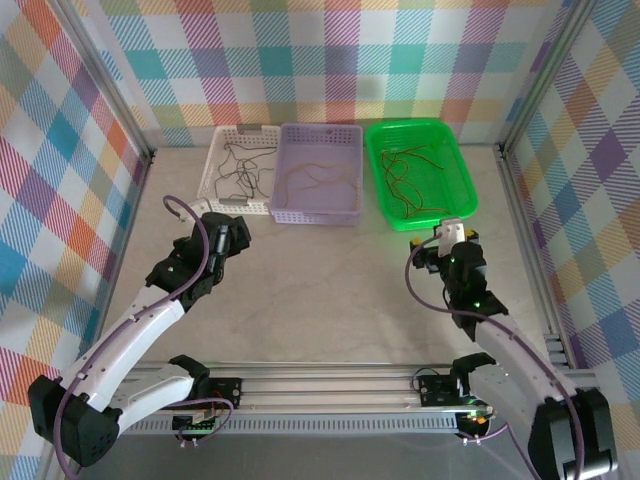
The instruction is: Untangle the cables
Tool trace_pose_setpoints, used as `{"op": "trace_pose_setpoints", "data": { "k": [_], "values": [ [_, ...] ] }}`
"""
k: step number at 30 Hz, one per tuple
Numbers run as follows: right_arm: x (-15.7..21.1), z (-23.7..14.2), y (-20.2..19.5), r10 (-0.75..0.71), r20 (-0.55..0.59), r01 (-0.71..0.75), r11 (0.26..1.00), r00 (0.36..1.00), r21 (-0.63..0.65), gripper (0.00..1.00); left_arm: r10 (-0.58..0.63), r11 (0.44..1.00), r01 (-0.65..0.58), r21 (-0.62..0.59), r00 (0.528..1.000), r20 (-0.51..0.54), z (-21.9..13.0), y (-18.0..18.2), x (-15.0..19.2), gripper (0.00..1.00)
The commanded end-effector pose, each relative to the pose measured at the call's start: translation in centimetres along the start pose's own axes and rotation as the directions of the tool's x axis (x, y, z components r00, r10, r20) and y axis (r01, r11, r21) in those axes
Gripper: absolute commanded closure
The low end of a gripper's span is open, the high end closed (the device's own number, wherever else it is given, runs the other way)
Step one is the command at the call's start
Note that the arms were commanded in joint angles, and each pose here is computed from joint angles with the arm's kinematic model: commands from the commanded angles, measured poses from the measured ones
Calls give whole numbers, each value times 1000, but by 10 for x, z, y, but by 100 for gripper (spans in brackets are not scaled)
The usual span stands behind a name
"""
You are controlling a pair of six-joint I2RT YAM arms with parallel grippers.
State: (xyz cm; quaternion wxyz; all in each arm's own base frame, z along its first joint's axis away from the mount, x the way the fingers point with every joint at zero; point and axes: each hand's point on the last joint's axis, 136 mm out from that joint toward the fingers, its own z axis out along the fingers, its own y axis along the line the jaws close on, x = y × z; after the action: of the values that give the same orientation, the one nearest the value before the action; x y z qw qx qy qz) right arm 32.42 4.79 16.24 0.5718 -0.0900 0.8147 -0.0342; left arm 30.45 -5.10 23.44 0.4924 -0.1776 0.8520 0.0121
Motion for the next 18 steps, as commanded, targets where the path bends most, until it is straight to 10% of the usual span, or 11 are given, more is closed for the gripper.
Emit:
{"op": "trace_pose_setpoints", "data": {
  "k": [1,18],
  "values": [
    [-11,15,5,39,92,-32,997,995,-75,0,15,1000,-15,-2,999,31,-2,0,-3,0],
    [24,75,-5,120,-28,-122,987,992,-107,0,68,998,-68,-6,997,38,-2,-4,0,0]
  ]
}}
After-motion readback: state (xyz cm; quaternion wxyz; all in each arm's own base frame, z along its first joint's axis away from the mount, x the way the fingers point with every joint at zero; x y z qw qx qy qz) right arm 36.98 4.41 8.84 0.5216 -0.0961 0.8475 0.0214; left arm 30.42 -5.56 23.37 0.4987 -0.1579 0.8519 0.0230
